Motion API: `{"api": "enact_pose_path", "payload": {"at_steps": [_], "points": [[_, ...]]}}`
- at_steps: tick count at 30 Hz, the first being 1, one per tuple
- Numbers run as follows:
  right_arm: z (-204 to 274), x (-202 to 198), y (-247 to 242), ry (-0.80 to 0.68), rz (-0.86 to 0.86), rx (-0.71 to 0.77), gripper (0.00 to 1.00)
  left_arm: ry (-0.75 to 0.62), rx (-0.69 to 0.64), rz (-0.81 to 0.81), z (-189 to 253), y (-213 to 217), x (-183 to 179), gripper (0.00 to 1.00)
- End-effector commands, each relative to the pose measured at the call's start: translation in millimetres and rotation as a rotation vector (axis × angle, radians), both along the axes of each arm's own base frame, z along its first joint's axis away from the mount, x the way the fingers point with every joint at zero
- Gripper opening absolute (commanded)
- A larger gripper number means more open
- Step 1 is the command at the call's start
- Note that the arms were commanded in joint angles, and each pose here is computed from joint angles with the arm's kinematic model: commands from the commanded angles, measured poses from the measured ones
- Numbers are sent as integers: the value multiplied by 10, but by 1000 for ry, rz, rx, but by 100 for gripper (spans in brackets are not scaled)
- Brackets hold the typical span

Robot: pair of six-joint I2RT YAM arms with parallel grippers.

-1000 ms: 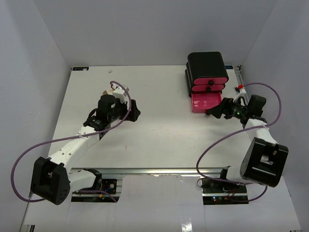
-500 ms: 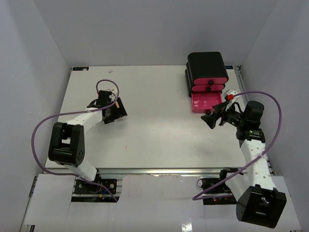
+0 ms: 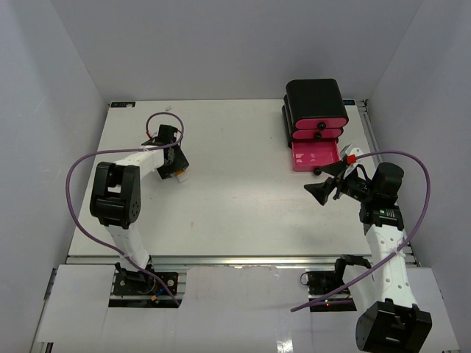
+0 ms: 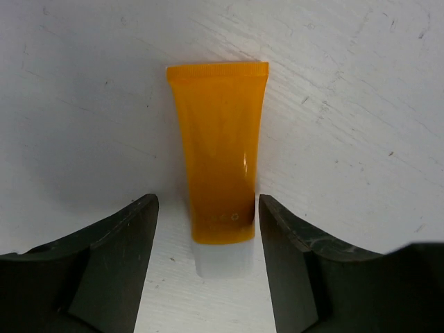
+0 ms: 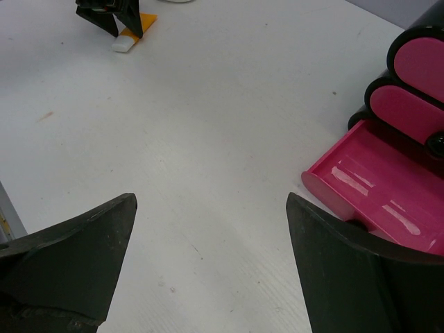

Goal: Organize the makeup

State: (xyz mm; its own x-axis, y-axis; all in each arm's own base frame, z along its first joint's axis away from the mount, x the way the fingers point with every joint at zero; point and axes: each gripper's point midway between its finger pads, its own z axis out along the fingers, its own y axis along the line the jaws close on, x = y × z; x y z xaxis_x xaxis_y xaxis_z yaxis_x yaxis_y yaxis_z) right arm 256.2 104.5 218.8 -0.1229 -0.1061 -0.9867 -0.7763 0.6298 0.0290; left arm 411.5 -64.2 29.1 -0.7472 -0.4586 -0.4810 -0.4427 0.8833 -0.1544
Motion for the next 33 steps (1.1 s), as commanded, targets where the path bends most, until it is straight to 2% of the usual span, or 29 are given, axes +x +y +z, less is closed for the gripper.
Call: {"api": "enact_pose_path", "payload": {"at_steps": [1,3,8,14,19,25,28,33], "points": [[165,-5,2,-74,9,-11,95,51,76,11,-56,128,-45,70],[169,-4,-2,-76,6,-12,95,88,101,10,-117,165,-94,69],[167,-1,-5,-75,2,-13,94,130,113,-9,-223,178,-211,53],[129,11,-13,-50,-7,-3,93,-1,6,-81,170,-73,-128,32],[86,-1,39,18,21,47,93,-187,-142,-397,685,-855,-199,29],[30,-23,110,122,59,127,96,-446,-440,-880,1348,-1951,-761,31],[-12,23,103,197,17,189,97,-508,-532,-1011,1549,-2252,-978,31],[-35,151,40,284,-92,269,99,-567,-589,-1154,1716,-2748,-1168,34]]}}
